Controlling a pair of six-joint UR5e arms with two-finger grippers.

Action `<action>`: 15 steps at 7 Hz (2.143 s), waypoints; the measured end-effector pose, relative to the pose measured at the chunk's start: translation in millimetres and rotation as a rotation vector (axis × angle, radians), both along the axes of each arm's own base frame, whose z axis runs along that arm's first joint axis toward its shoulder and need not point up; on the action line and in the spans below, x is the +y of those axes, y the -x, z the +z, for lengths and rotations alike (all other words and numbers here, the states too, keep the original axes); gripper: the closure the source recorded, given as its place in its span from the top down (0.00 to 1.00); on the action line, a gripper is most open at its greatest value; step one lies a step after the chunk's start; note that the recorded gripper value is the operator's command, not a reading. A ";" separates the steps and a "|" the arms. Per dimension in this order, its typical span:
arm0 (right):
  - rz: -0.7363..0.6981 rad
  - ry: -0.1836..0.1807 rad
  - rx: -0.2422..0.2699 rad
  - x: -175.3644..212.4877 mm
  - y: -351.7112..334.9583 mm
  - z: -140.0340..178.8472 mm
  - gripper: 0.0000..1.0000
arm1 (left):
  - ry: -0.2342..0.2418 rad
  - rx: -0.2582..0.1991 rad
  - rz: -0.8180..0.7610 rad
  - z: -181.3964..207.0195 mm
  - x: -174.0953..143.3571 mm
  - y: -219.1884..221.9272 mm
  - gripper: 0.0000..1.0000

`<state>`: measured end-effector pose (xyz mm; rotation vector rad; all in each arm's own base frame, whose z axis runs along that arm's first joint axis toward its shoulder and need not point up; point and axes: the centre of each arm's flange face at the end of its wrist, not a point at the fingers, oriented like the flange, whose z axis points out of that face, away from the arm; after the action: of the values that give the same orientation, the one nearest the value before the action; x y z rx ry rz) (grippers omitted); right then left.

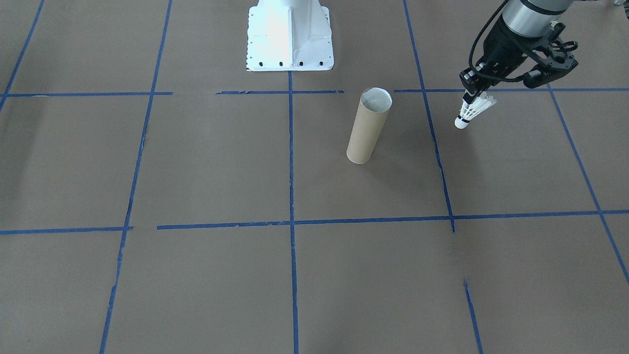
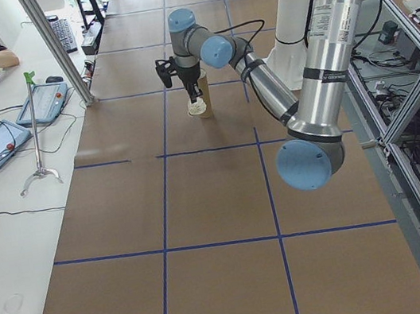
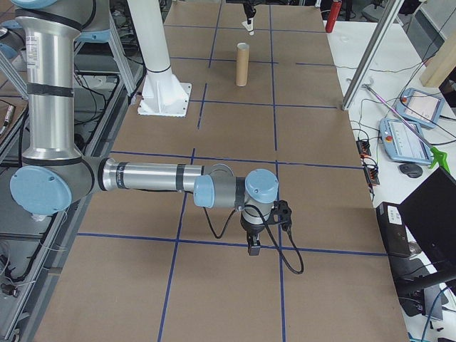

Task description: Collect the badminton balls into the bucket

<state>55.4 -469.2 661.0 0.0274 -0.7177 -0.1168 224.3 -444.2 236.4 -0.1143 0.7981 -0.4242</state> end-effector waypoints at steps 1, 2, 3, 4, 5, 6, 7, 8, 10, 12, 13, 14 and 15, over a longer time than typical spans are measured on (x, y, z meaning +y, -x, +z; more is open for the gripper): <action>0.000 0.000 0.000 0.0 0.0 0.0 1.00 | 0.028 -0.047 -0.003 -44.7 -2.6 -5.2 0.00; 0.000 0.000 0.000 0.0 0.0 0.0 1.00 | 0.051 -0.081 0.008 -85.5 1.3 -12.8 0.00; 0.000 0.000 0.000 0.0 0.0 0.0 1.00 | 0.070 -0.112 0.026 -122.3 2.7 -26.8 0.00; 0.000 0.000 0.000 0.0 0.0 -0.1 1.00 | 0.086 -0.134 0.043 -152.6 -5.0 -48.1 0.00; 0.000 0.000 0.000 0.0 0.0 -0.2 1.00 | 0.100 -0.154 0.061 -177.4 -14.1 -72.6 0.00; 0.000 -0.001 0.000 -0.1 0.0 -0.3 1.00 | 0.114 -0.177 0.082 -187.3 -17.6 -95.2 0.00; 0.000 -0.001 0.000 0.0 0.0 -0.3 1.00 | 0.128 -0.200 0.100 -187.4 -18.8 -112.6 0.00; 0.000 -0.001 0.000 0.0 0.0 -0.3 1.00 | 0.139 -0.217 0.114 -184.9 -19.5 -124.6 0.00; 0.000 -0.001 0.000 0.0 0.0 -0.3 1.00 | 0.154 -0.237 0.127 -177.5 -20.2 -136.2 0.00; 0.000 -0.001 0.000 0.0 0.0 -0.3 1.00 | 0.165 -0.261 0.144 -165.2 -17.1 -148.1 0.08; 0.000 -0.001 0.000 -0.1 0.0 -0.4 1.00 | 0.165 -0.269 0.152 -160.8 -15.7 -151.5 0.99; 0.000 -0.001 0.000 0.0 0.0 -0.3 1.00 | 0.157 -0.277 0.155 -157.9 -15.3 -152.1 1.00; 0.000 0.000 0.000 0.0 0.0 -0.1 1.00 | 0.140 -0.281 0.151 -156.5 -15.1 -150.3 1.00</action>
<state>55.4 -469.2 660.9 0.0278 -0.7177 -0.1172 374.6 -459.4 80.0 -0.2388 0.4789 -0.3433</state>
